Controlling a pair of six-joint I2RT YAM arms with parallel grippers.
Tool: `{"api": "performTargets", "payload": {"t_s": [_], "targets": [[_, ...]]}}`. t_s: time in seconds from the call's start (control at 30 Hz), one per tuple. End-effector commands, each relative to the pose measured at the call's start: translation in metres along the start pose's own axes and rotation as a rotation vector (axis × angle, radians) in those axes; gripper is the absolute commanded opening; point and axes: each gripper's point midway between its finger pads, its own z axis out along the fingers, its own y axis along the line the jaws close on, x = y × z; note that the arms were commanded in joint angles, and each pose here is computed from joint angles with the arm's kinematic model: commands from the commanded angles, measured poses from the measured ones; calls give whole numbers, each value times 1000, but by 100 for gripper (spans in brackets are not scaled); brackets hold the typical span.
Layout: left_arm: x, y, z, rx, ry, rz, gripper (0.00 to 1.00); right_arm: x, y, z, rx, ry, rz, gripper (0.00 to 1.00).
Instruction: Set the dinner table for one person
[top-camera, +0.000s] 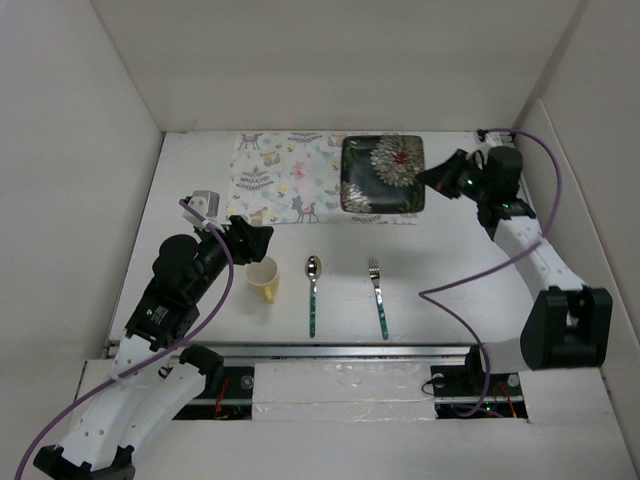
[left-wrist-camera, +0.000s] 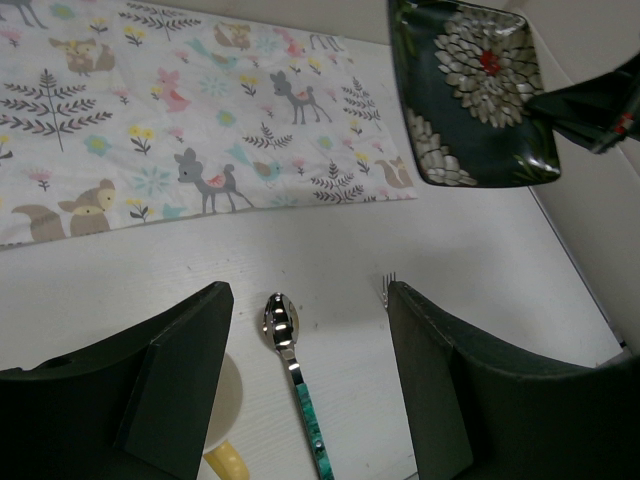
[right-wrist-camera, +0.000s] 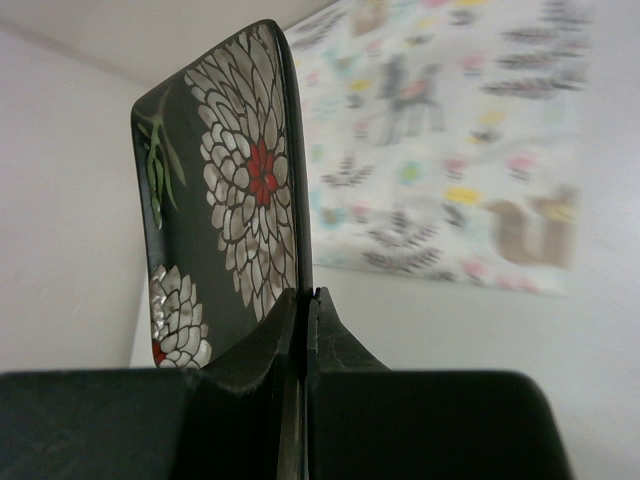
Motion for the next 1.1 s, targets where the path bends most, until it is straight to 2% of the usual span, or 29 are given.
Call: {"api": "performTargets", "payload": {"t_s": [0.0, 0.03, 0.1, 0.13, 0.17, 0.23, 0.3, 0.33, 0.4, 0.47, 0.77, 1.07], "targets": [[-32, -6, -11, 2, -122, 5, 61, -40, 104, 33, -306, -69, -130, 0], [-34, -4, -13, -2, -135, 4, 60, -24, 97, 64, -304, -1, -96, 0], [-36, 3, -13, -37, -154, 3, 60, -36, 116, 88, -357, -7, -94, 0], [-37, 3, -13, -39, -155, 3, 60, -25, 102, 115, -335, 30, -48, 0], [-35, 3, -11, -40, -145, 5, 60, -16, 109, 148, -347, 48, -25, 0], [-34, 3, -11, -40, -145, 5, 60, -25, 119, 157, -365, 30, -30, 0], [-32, 4, -9, -39, -136, 6, 60, -12, 104, 186, -317, 59, 3, 0], [-31, 4, -8, -39, -133, 7, 60, -16, 116, 192, -338, 51, -6, 0], [-32, 6, -7, -45, -134, 5, 60, 1, 103, 216, -308, 86, 19, 0], [-31, 5, -7, -40, -130, 7, 60, 3, 109, 234, -303, 88, 17, 0], [-28, 5, -3, -39, -118, 7, 60, 32, 90, 272, -263, 107, 57, 0], [-27, 6, -3, -39, -116, 7, 60, 43, 74, 289, -234, 127, 76, 0]]}}
